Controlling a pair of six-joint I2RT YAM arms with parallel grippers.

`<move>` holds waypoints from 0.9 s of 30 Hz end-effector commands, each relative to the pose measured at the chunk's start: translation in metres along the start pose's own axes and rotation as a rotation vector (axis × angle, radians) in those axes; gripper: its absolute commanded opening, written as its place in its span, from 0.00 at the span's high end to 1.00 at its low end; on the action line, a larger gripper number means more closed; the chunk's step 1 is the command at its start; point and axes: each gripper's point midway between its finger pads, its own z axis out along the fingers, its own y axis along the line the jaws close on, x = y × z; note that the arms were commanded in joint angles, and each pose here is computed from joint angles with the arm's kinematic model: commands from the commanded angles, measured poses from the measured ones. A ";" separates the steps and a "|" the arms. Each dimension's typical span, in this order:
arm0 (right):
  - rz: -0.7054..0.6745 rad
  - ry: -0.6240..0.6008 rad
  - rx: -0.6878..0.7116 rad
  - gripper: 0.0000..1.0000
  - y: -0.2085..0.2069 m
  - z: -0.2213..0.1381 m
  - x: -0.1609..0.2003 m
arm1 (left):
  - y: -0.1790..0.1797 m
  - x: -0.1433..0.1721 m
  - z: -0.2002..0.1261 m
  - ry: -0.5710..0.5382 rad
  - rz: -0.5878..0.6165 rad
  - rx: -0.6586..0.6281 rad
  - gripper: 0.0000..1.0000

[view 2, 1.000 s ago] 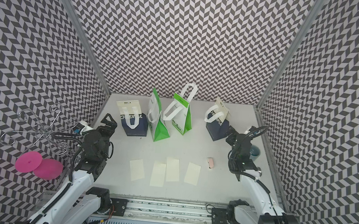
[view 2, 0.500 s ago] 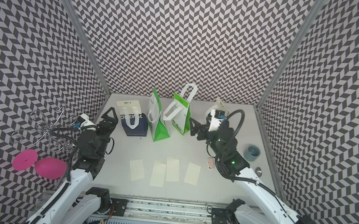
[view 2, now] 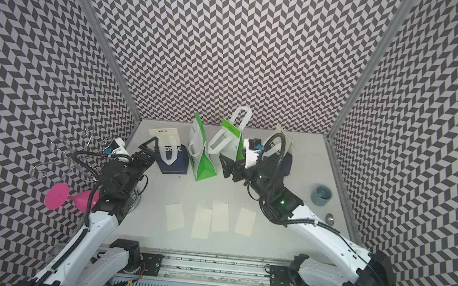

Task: Staple the receipts to the bags
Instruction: Pick up the takeout bag from the center of the board.

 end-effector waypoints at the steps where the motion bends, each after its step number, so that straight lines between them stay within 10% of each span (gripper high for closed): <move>1: 0.008 -0.041 0.017 0.04 0.000 0.002 -0.013 | -0.010 -0.011 0.001 -0.011 0.041 -0.004 0.00; 8: 0.020 -0.045 0.032 0.03 -0.002 0.001 -0.014 | 0.025 0.001 0.011 0.073 0.093 -0.206 0.00; 27: 0.013 -0.047 0.020 0.02 -0.002 0.004 -0.009 | 0.048 0.038 0.008 0.245 0.273 -0.232 0.00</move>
